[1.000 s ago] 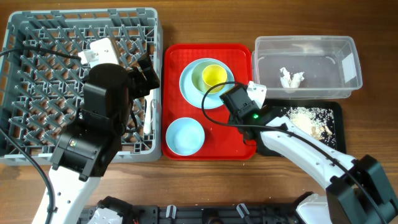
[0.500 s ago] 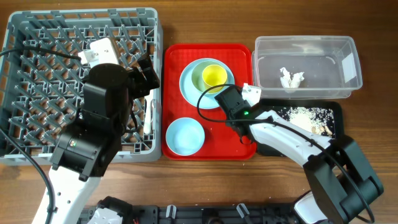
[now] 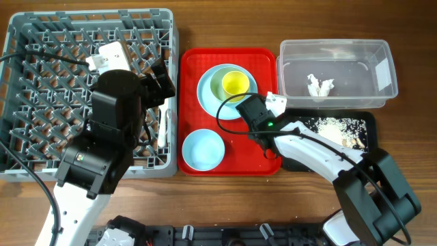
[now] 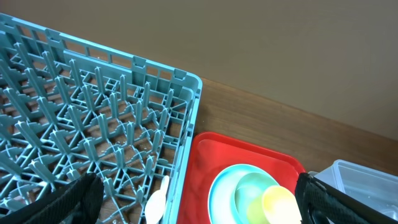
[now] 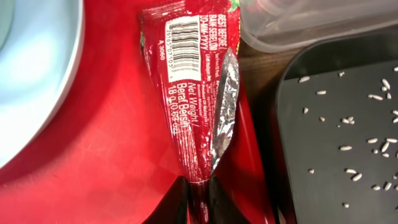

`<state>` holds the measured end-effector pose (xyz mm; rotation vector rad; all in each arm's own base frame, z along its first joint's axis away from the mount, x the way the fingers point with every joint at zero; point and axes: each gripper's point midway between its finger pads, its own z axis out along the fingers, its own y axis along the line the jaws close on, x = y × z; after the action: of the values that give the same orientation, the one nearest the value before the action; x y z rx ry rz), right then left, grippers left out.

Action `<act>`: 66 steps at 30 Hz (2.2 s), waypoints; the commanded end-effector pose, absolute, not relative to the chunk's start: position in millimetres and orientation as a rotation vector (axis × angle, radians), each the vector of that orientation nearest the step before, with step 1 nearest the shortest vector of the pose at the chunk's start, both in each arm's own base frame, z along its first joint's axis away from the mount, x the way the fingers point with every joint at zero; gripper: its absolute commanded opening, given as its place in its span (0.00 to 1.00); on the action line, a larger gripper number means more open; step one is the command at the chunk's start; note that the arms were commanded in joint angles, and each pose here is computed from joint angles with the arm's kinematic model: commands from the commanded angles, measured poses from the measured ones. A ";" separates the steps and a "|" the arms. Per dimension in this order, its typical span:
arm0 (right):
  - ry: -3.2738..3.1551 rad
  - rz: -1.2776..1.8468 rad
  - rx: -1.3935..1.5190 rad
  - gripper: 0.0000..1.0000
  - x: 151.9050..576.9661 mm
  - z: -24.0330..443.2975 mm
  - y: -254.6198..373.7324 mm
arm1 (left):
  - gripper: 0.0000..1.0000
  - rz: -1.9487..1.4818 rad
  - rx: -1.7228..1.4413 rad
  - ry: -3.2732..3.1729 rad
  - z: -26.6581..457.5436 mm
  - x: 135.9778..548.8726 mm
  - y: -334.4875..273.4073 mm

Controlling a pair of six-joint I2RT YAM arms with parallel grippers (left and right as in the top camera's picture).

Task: Sort waste into correct bins and load items into the dishwasher rack
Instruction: 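Carry the red wrapper into the clear bin and release it, then move left gripper to the red tray and grasp the blue bowl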

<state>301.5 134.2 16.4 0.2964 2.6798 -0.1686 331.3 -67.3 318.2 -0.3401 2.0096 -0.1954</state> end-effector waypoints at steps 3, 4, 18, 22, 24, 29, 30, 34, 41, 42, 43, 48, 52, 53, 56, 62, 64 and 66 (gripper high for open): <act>2.708 -0.056 0.023 0.04 306.6 48.8 159.2 | 1.00 -0.209 -0.363 1.998 321.4 331.6 -65.6; 2.684 -0.034 0.024 0.05 309.7 68.2 161.3 | 1.00 -0.209 -0.362 1.998 321.4 331.6 -65.8; 2.200 -0.045 0.546 0.04 379.7 207.5 22.3 | 1.00 -0.208 -0.362 1.998 321.3 331.6 -65.6; 2.237 -0.012 0.602 0.04 408.8 172.6 10.9 | 1.00 -0.208 -0.362 1.998 321.3 331.5 -65.7; 2.266 0.027 0.590 0.04 423.0 151.7 18.3 | 1.00 -0.208 -0.362 1.998 321.4 331.6 -65.6; 2.288 0.037 0.586 0.34 429.8 137.0 21.9 | 1.00 -0.208 -0.362 1.998 321.4 331.6 -65.7; 2.286 0.038 0.586 0.47 430.2 137.4 21.9 | 1.00 -0.208 -0.362 1.998 321.4 331.6 -65.6; 2.265 0.059 0.625 0.69 430.5 141.7 21.0 | 1.00 -0.208 -0.362 1.998 321.3 331.5 -65.7; 2.092 -0.091 0.727 1.00 429.8 178.2 -15.9 | 1.00 -0.209 -0.362 1.998 321.3 331.5 -65.7; 2.092 -0.091 0.727 1.00 429.9 177.9 -15.8 | 1.00 -0.208 -0.362 1.998 321.4 331.6 -65.6; 2.093 -0.091 0.727 1.00 429.8 177.9 -15.9 | 1.00 -0.209 -0.362 1.998 321.3 331.5 -65.7; 2.096 -0.082 0.725 1.00 430.1 177.5 -14.5 | 1.00 -0.208 -0.362 1.998 321.4 331.6 -65.6; 2.096 -0.082 0.725 1.00 430.1 177.5 -14.5 | 1.00 -0.208 -0.362 1.998 321.4 331.6 -65.6; 2.097 -0.081 0.725 1.00 430.1 177.4 -14.4 | 1.00 -0.208 -0.362 1.998 321.4 331.6 -65.6; 2.096 -0.082 0.725 1.00 430.1 177.5 -14.5 | 1.00 -0.258 -0.352 1.998 323.0 332.3 -72.7; 2.096 -0.082 0.725 1.00 430.1 177.5 -14.5 | 0.52 -0.630 -0.061 2.378 266.8 271.8 -146.0; 2.096 -0.082 0.725 1.00 430.1 177.5 -14.5 | 0.42 -0.602 -0.146 2.600 228.5 243.4 -147.7; 2.096 -0.082 0.725 1.00 430.1 177.5 -14.5 | 0.47 -0.552 -0.096 2.739 203.0 223.8 -156.3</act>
<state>429.4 -8.7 164.9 0.7010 2.1416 -0.0726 246.7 -132.7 229.2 -0.1278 2.5752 -0.4907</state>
